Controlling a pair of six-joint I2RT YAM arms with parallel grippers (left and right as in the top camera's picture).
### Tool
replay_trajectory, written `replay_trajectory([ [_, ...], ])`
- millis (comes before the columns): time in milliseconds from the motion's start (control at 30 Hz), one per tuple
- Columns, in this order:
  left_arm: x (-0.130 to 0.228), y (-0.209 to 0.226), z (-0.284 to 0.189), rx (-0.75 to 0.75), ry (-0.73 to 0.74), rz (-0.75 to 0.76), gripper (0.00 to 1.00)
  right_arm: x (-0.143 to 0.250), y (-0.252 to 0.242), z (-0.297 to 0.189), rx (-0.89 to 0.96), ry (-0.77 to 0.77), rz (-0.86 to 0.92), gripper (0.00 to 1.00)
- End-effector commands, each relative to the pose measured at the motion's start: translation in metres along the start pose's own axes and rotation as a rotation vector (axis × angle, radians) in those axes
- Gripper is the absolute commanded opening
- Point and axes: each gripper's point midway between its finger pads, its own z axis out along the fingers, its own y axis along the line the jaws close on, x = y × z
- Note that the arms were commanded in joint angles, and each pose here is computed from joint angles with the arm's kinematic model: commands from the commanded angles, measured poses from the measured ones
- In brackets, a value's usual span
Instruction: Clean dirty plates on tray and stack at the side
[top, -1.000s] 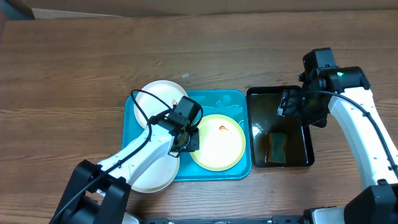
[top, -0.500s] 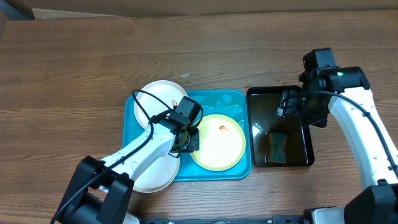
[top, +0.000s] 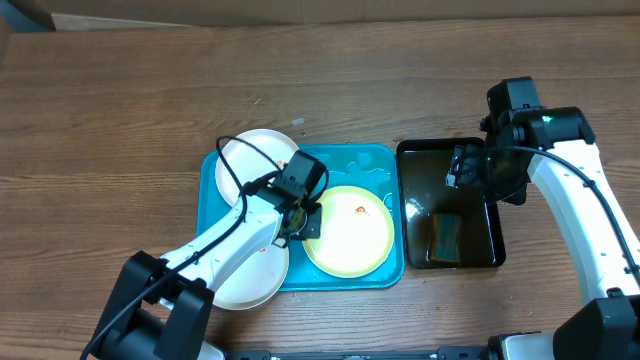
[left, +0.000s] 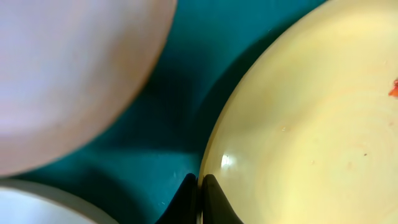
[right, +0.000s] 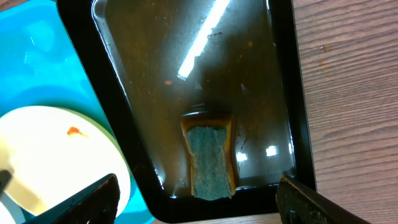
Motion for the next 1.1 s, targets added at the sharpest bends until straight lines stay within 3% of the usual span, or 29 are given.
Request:
replay_trajectory([
  [0, -0.03, 0.011, -0.008, -0.092, -0.1, 0.114, 0.04, -0.001, -0.003, 0.001, 0.011, -0.004, -0.004, 0.82],
  [167, -0.043, 0.009, -0.009, -0.098, -0.155, 0.174, 0.04, 0.0, -0.003, 0.001, 0.011, -0.004, -0.004, 0.82],
  [267, -0.043, 0.008, -0.009, -0.092, -0.154, 0.173, 0.33, -0.001, -0.003, 0.001, 0.011, -0.004, -0.004, 0.82],
  [333, -0.036, 0.004, -0.008, -0.058, -0.124, 0.158, 0.43, -0.001, -0.003, 0.001, 0.011, -0.004, -0.004, 0.83],
  [467, -0.008, -0.007, -0.006, 0.03, 0.003, 0.045, 0.42, 0.0, -0.003, 0.001, 0.012, -0.001, -0.004, 0.86],
  [633, 0.015, 0.003, -0.005, -0.011, 0.093, -0.099, 0.37, 0.003, -0.004, 0.001, 0.015, 0.009, -0.002, 0.87],
  [733, 0.019, 0.004, -0.002, -0.015, 0.099, -0.108, 0.37, 0.005, -0.005, 0.001, 0.018, 0.019, -0.001, 0.86],
  [867, 0.015, 0.003, -0.001, -0.007, 0.082, -0.113, 0.29, 0.01, -0.007, 0.01, 0.024, 0.038, 0.006, 0.86],
  [1067, 0.007, 0.001, 0.001, -0.003, 0.047, -0.128, 0.28, 0.022, -0.008, 0.042, 0.0, 0.07, 0.041, 0.86],
])
